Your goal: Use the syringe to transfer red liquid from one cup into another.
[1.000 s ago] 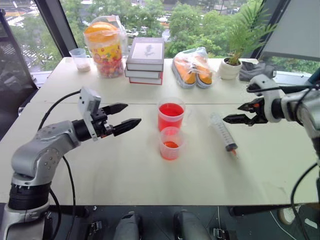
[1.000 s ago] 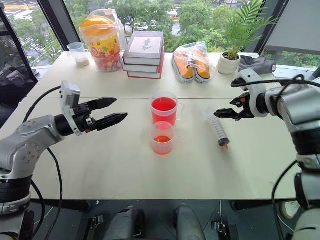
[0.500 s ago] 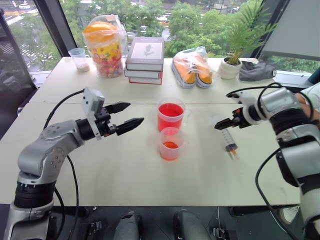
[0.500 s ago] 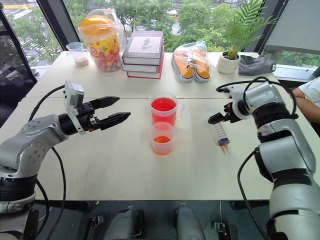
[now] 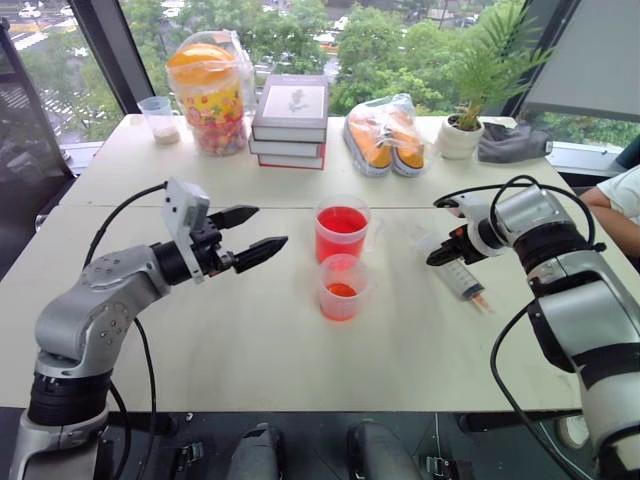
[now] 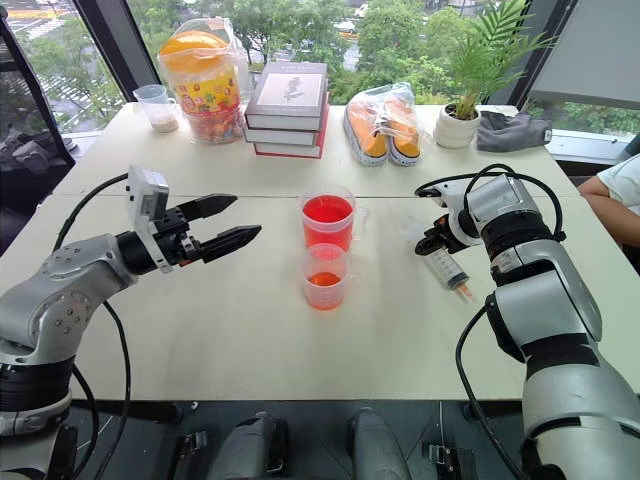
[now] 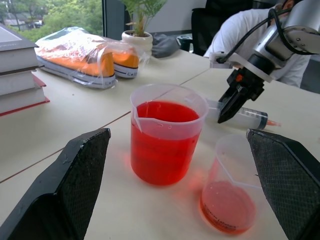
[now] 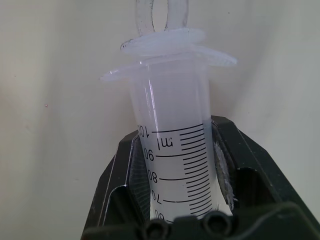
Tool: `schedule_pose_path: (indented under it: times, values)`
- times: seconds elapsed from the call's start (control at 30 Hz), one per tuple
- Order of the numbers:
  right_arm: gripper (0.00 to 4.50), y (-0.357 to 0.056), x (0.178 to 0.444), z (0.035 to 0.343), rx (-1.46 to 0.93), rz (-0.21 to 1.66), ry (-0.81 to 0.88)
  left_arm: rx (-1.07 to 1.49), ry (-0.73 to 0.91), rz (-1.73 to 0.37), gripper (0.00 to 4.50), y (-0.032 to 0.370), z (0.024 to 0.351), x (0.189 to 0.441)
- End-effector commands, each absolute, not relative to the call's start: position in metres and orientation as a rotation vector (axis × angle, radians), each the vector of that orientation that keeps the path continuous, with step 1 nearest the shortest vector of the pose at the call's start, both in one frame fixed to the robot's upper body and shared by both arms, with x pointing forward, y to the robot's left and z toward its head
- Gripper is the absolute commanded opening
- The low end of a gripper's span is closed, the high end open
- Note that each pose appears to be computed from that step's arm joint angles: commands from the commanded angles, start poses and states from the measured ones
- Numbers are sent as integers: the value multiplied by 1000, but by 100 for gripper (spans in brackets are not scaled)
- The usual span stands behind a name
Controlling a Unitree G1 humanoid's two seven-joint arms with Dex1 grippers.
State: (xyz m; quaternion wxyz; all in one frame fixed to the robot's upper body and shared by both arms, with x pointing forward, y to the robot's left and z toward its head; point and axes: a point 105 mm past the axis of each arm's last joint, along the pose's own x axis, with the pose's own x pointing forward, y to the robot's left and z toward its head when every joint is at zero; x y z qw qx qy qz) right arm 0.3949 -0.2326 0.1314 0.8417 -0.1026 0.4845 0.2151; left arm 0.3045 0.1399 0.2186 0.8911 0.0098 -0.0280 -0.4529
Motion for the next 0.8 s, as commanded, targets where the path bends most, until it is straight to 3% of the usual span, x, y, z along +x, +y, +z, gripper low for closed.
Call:
schedule_pose_path:
  times: [0.03,0.23,0.3,0.37,0.47,0.67,0.8]
  values:
    - [138,-232,397,142,-222,460,984,46,-105,-967,450,135,230,306]
    - [138,-237,410,191,-270,410,762,67,-113,-981,450,141,234,309]
    - [138,-219,421,244,-299,463,448,74,-119,-978,450,144,238,313]
    - [138,-205,422,298,-164,475,150,84,-120,-987,450,141,241,318]
    - [138,-183,411,340,-43,531,-126,96,-116,-1004,450,139,243,322]
    - [138,-137,386,374,152,664,-413,95,-137,-1017,450,141,256,328]
    - [138,-108,371,360,198,778,-492,110,-141,-1036,450,137,258,331]
